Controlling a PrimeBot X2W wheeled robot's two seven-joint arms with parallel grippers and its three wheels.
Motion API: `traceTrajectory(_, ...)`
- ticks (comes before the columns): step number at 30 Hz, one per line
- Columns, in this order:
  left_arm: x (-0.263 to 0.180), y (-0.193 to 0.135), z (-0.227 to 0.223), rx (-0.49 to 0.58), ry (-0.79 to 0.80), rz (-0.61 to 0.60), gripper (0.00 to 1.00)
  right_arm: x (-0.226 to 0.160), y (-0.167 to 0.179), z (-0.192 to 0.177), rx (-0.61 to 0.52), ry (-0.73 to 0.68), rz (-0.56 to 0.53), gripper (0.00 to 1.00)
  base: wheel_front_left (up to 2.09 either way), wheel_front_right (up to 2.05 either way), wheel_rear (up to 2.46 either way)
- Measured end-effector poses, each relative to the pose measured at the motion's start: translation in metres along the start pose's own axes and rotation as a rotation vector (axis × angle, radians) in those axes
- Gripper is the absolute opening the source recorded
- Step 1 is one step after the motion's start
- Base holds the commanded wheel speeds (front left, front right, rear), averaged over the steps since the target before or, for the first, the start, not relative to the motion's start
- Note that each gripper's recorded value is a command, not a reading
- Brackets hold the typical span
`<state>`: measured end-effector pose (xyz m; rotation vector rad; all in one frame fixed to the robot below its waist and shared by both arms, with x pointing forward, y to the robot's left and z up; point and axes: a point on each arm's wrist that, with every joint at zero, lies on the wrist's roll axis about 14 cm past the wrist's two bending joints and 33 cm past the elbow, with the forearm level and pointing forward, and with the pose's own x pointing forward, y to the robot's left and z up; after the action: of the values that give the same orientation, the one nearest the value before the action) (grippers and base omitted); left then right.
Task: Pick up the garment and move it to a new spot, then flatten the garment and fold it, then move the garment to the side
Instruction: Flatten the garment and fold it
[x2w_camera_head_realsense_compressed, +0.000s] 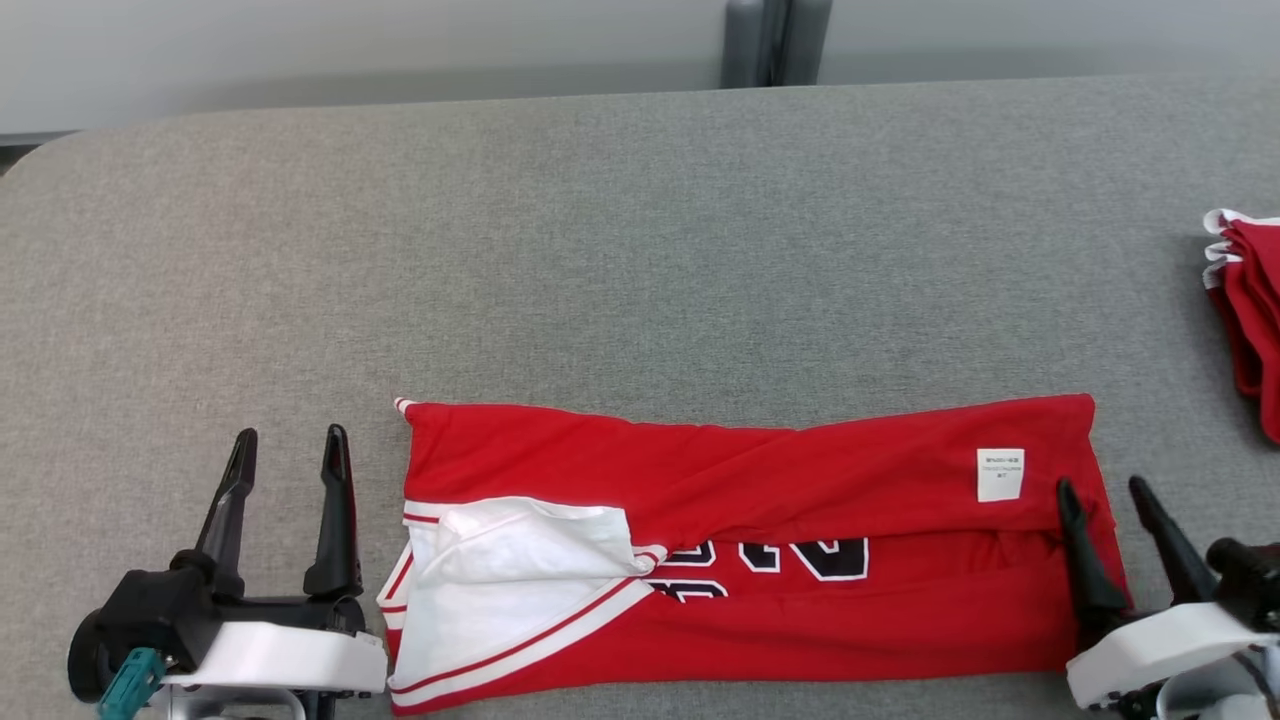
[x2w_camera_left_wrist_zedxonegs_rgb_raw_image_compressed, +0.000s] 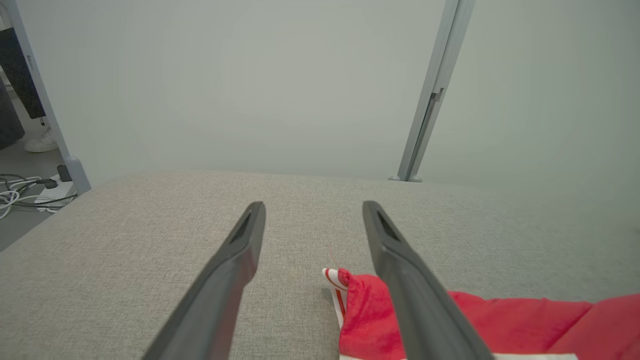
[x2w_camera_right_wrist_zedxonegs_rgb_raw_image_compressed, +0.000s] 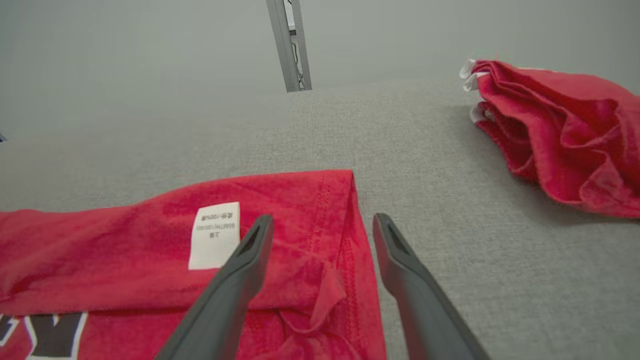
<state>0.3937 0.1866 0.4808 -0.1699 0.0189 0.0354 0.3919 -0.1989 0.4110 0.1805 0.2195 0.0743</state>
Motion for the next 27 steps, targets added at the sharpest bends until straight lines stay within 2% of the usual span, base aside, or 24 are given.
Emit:
traceTrajectory(6, 0.001, -0.004, -0.009, -0.019, 0.025, -0.008, 1.00, -0.005, -0.001, -0.053, 0.045, 0.163, -0.026, 1.00, 0.00, 0.00, 0.00)
traceTrajectory(14, 0.005, -0.003, -0.013, -0.015, 0.033, -0.007, 1.00, -0.002, 0.002, -0.069, 0.090, 0.204, -0.046, 1.00, 0.00, 0.00, 0.00)
traceTrajectory(16, 0.006, -0.003, -0.013, -0.013, 0.031, -0.006, 1.00, -0.001, 0.004, -0.071, 0.100, 0.213, -0.042, 0.00, 0.00, 0.00, 0.00)
traceTrajectory(21, 0.007, -0.003, -0.011, -0.012, 0.025, -0.007, 1.00, 0.002, 0.007, -0.072, 0.120, 0.224, -0.027, 0.00, 0.00, 0.00, 0.00)
traceTrajectory(27, 0.009, -0.004, -0.012, -0.015, 0.023, -0.007, 1.00, 0.001, -0.007, -0.064, 0.108, 0.210, -0.042, 0.00, 0.00, 0.00, 0.00)
